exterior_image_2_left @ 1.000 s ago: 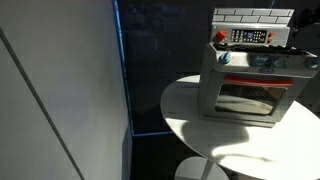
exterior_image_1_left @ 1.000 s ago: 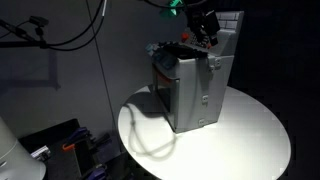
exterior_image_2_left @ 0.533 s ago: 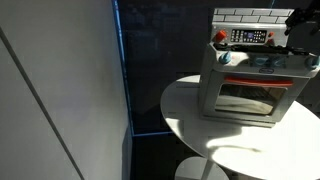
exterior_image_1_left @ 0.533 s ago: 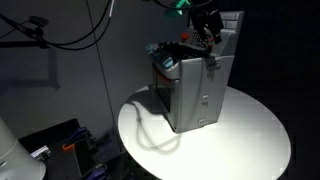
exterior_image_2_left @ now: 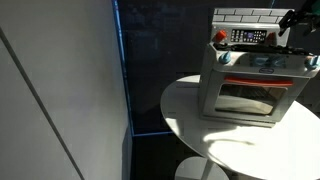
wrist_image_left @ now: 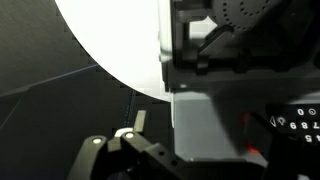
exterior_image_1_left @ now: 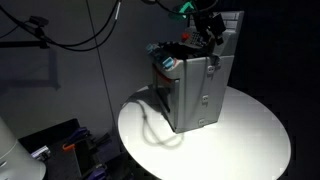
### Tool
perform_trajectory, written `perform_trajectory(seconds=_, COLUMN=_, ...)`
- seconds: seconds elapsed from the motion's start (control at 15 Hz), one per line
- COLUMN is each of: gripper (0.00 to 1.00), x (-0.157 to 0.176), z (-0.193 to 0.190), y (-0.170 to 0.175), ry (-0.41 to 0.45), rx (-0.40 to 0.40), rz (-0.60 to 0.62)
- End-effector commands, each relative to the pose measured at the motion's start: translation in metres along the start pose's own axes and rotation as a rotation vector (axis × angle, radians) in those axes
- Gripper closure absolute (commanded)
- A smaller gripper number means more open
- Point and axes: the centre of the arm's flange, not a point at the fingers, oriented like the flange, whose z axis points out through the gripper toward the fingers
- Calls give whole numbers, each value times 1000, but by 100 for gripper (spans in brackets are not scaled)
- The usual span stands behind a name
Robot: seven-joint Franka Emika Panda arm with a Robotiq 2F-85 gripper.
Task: Push the top right button on the toy stove twice
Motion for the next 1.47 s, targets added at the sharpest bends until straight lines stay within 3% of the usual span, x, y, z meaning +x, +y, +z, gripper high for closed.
perform_trajectory(seconds=0.0, gripper=0, x=12, z=1, y=-9, ry=-3, rx=-13, rz=29)
perform_trajectory(seconds=1.4, gripper=0, x=24, z=12, y=-15, ry=22, rx=-22, rz=45)
